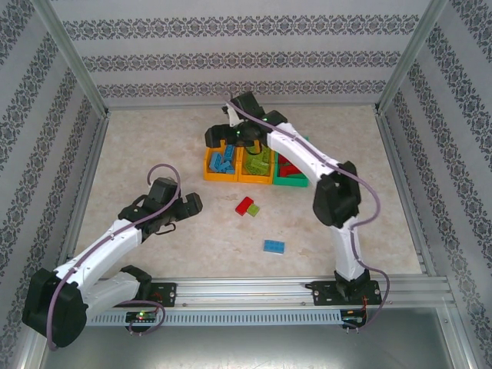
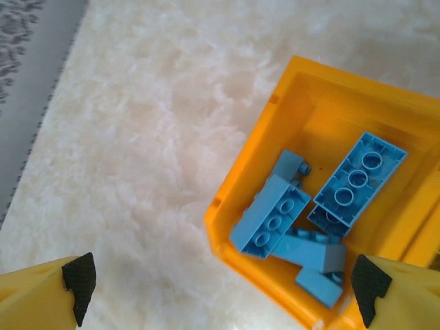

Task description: Sort the legos into containers by color

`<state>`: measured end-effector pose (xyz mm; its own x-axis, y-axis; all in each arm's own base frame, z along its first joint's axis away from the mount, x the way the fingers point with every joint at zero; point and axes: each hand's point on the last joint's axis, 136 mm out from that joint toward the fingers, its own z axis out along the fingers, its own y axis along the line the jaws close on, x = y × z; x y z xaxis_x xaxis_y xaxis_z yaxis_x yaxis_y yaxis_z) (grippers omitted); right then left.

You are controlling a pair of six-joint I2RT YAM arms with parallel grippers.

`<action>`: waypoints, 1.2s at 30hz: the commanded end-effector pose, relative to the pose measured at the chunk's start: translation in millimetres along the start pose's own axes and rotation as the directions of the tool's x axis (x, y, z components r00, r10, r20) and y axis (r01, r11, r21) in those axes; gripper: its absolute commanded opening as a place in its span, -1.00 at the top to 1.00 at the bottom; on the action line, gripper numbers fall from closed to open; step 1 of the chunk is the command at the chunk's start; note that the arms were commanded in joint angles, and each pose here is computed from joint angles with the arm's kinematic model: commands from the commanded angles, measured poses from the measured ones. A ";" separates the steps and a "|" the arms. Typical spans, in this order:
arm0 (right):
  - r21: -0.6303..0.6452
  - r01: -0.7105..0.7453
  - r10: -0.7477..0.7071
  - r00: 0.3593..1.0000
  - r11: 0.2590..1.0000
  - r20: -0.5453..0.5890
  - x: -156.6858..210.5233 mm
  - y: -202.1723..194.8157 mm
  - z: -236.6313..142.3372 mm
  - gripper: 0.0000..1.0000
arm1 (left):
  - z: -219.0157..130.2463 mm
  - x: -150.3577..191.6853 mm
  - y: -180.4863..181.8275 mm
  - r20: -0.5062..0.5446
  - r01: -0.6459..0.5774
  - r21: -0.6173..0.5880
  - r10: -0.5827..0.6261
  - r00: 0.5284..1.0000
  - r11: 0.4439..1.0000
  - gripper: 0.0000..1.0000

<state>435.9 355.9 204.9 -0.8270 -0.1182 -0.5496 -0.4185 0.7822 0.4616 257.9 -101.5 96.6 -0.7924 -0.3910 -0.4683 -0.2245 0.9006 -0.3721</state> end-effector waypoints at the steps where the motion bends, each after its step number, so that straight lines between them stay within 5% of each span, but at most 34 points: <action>1: 0.011 0.140 -0.139 0.990 0.990 -0.029 29.0 1.4 -25.4 -0.96 | -5.3 -8.1 -12.1 0.022 -0.018 0.006 0.018 1.000 1.000 -1.00; 7: 0.098 0.346 -0.316 0.918 0.933 -0.238 149.0 -48.9 -61.6 -0.96 | 1.4 -8.7 -17.9 0.026 -0.050 0.009 0.049 0.998 0.999 -0.99; 13: 0.063 0.598 -0.512 0.731 0.799 -0.451 249.3 -67.3 -101.7 -0.96 | 3.7 -12.3 -14.5 0.042 -0.074 -0.012 0.075 0.996 0.997 -0.99; 17: -0.006 0.707 -0.608 0.605 0.708 -0.514 277.8 -66.6 -110.1 -0.96 | 3.3 -15.3 -14.4 0.041 -0.084 -0.030 0.085 0.996 0.996 -0.99; 23: -0.104 0.737 -0.628 0.484 0.668 -0.609 313.0 -75.4 -97.1 -0.89 | 1.5 -16.7 -13.8 0.050 -0.069 -0.032 0.071 0.996 0.997 -0.99; 36: -0.209 0.717 -0.632 0.391 0.665 -0.669 355.2 -78.9 -74.0 -0.68 | 1.9 -9.7 -2.0 0.045 -0.046 -0.064 0.049 0.998 0.997 -0.99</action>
<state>157.7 209.2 32.9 -0.3380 -0.9388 -0.0667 -0.9411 0.3367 0.0303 269.3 -102.4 97.7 -0.7866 -0.3474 -0.5106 -0.2120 0.9284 -0.3051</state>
